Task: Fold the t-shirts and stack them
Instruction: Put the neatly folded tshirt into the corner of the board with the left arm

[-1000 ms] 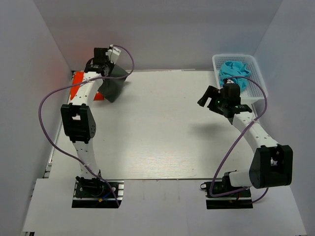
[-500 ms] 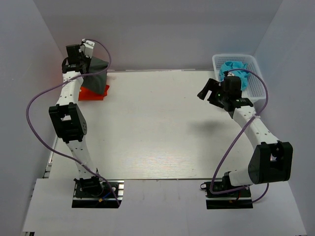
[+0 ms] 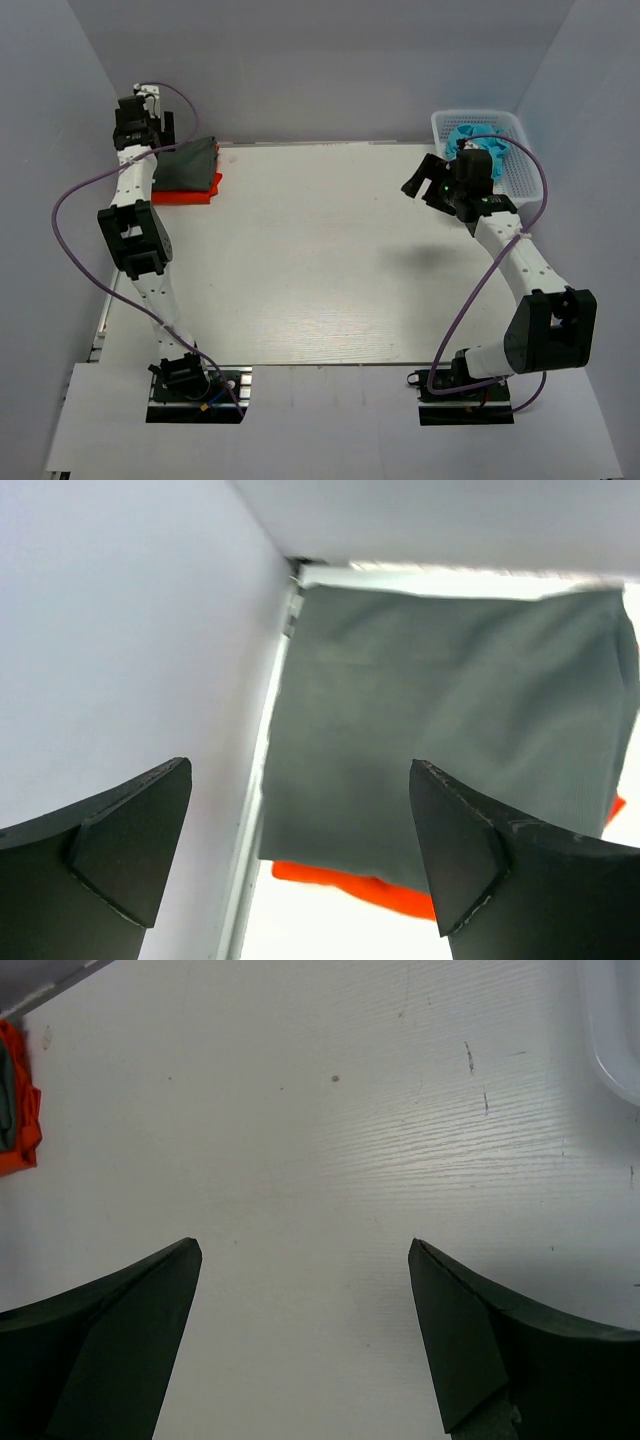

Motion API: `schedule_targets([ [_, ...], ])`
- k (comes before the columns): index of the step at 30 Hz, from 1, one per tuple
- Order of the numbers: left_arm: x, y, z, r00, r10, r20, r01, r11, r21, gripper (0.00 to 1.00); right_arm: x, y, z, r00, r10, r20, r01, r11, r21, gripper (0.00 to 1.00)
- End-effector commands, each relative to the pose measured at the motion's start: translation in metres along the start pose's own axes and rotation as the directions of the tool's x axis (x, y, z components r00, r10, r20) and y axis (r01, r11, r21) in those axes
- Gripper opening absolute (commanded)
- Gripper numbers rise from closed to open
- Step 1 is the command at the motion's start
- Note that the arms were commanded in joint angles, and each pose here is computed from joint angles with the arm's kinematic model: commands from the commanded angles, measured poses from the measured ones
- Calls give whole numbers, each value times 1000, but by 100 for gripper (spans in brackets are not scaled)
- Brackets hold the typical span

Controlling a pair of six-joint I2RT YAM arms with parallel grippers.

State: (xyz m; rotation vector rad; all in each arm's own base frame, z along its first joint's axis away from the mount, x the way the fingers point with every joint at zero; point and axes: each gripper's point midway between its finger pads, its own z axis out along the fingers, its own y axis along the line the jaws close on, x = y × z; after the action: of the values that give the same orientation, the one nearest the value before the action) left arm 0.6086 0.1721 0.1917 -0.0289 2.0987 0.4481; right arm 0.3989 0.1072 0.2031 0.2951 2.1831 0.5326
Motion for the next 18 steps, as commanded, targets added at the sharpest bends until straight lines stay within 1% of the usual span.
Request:
schedule_targets([
  [1, -52, 33, -31, 988, -97, 122, 110, 989, -99, 100, -11, 7, -6, 1000, 4, 29, -4, 1000, -17, 90],
  [3, -56, 34, -37, 987, -107, 115, 119, 988, -97, 100, -8, 7, -8, 1000, 5, 27, -4, 1000, -20, 90],
  [6, -55, 8, -46, 993, -97, 69, 98, 995, -18, 100, -4, 5, -9, 1000, -4, 20, 5, 1000, -23, 90],
  [7, -50, -2, -48, 992, -120, 40, 119, 992, 30, 100, -4, 8, -11, 1000, -6, 20, 7, 999, -39, 90],
  [8, -52, -7, -54, 988, -151, 33, 148, 987, 60, 100, 1, 6, -11, 1000, -9, 15, 9, 999, -42, 90],
  [9, -59, -17, -67, 976, -216, 35, 210, 970, 122, 100, 0, 8, -14, 1000, -16, 23, 18, 998, -53, 90],
  [10, -49, -26, -74, 974, -227, -11, 226, 960, 164, 100, 0, 14, -18, 1000, -19, 23, 21, 997, -80, 90],
  [11, -48, -33, -84, 970, -242, -33, 243, 949, 200, 100, 3, 12, -19, 999, -29, 21, 30, 996, -81, 90],
  [12, -48, -49, -97, 962, -268, -55, 273, 928, 255, 100, 5, 11, -21, 999, -34, 22, 36, 996, -80, 90],
  [13, -44, -57, -120, 936, -341, -87, 351, 890, 290, 100, 9, 9, -21, 999, -33, 19, 34, 996, -79, 90],
  [14, -44, -78, -137, 930, -354, -96, 363, 855, 371, 100, 16, 7, -21, 999, -38, 10, 39, 996, -84, 90],
  [15, 1, -115, -144, 926, -327, -190, 377, 838, 393, 100, 22, 5, -22, 999, -37, 2, 37, 995, -89, 90],
  [16, -34, -118, -183, 916, -396, -60, 380, 811, 444, 100, 23, 4, -23, 999, -38, 5, 38, 995, -91, 90],
  [17, -28, -136, -200, 912, -406, -51, 380, 792, 478, 100, 27, 1, -23, 999, -41, -3, 40, 996, -85, 90],
  [18, 15, -181, -215, 922, -367, -123, 376, 769, 517, 100, 36, -3, -24, 999, -50, -17, 48, 996, -81, 90],
])
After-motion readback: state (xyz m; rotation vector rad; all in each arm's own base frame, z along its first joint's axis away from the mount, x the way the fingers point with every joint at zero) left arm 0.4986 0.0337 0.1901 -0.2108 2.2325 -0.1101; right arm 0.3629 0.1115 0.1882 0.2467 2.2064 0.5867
